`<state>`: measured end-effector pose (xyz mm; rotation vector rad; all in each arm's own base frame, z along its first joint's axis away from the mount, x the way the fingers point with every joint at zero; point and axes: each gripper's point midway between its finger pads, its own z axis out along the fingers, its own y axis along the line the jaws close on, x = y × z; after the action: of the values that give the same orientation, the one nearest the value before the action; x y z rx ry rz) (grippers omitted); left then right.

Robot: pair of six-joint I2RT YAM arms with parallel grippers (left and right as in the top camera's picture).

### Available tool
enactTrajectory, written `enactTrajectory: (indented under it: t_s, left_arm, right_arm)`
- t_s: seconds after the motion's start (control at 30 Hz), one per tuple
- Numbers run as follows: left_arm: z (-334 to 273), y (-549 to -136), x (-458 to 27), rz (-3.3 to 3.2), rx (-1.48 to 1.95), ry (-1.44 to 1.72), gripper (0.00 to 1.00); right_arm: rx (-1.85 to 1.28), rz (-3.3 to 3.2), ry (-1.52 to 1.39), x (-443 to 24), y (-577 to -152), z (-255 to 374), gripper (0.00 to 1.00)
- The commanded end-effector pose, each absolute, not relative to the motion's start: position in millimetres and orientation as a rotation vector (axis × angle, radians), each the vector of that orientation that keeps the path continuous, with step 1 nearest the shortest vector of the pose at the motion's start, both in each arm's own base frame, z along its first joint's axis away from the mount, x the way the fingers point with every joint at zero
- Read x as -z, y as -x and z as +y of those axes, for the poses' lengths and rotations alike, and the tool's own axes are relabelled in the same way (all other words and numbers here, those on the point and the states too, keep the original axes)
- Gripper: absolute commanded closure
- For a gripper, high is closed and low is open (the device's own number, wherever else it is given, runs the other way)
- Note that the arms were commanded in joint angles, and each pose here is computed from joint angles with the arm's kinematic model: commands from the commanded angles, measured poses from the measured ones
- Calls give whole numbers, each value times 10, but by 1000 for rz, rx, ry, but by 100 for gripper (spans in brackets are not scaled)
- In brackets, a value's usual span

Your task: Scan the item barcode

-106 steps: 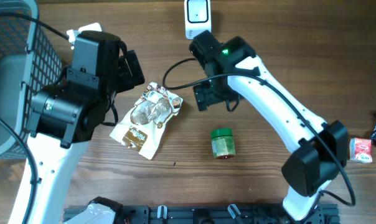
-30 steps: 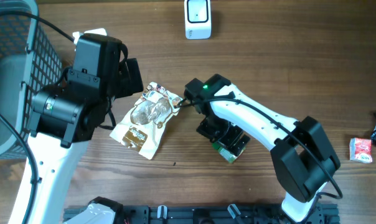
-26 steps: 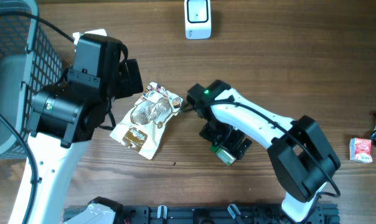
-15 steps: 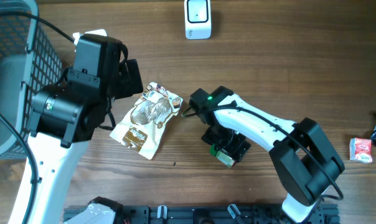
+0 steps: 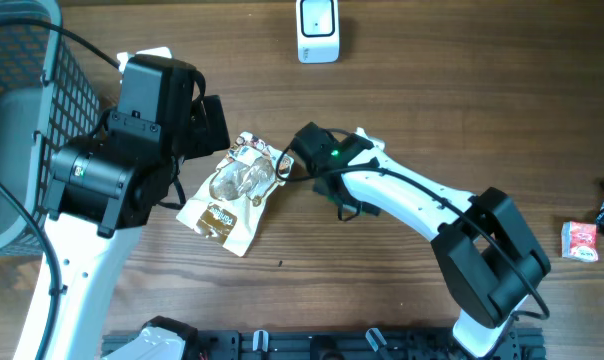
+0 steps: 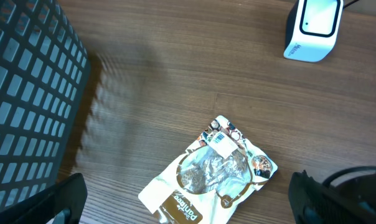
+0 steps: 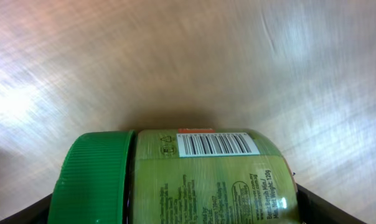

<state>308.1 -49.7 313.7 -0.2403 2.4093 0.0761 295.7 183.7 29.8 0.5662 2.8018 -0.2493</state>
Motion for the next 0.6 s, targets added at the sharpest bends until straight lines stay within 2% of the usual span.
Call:
enactTrajectory:
  t_s: [0.0, 0.1, 0.17, 0.23, 0.57]
  left_arm:
    - [-486, -3090, -3117, 2417, -82, 231, 0]
    - [-486, -3090, -3117, 2417, -82, 231, 0]
    - [-487, -3089, -3116, 2418, -82, 230, 0]
    - [-487, -3089, -3116, 2418, -82, 231, 0]
    - [-486, -3088, -3115, 2418, -83, 231, 0]
  right_arm:
    - [314, 2692, -400, -429, -3246, 1806, 19]
    - [291, 2721, -414, -402, -3191, 1845, 18]
    - [283, 2755, -395, -371, -3098, 1899, 7]
    - [292, 2761, -402, -364, -3045, 1913, 1]
    - [284, 2803, -448, -332, -2767, 2072, 0]
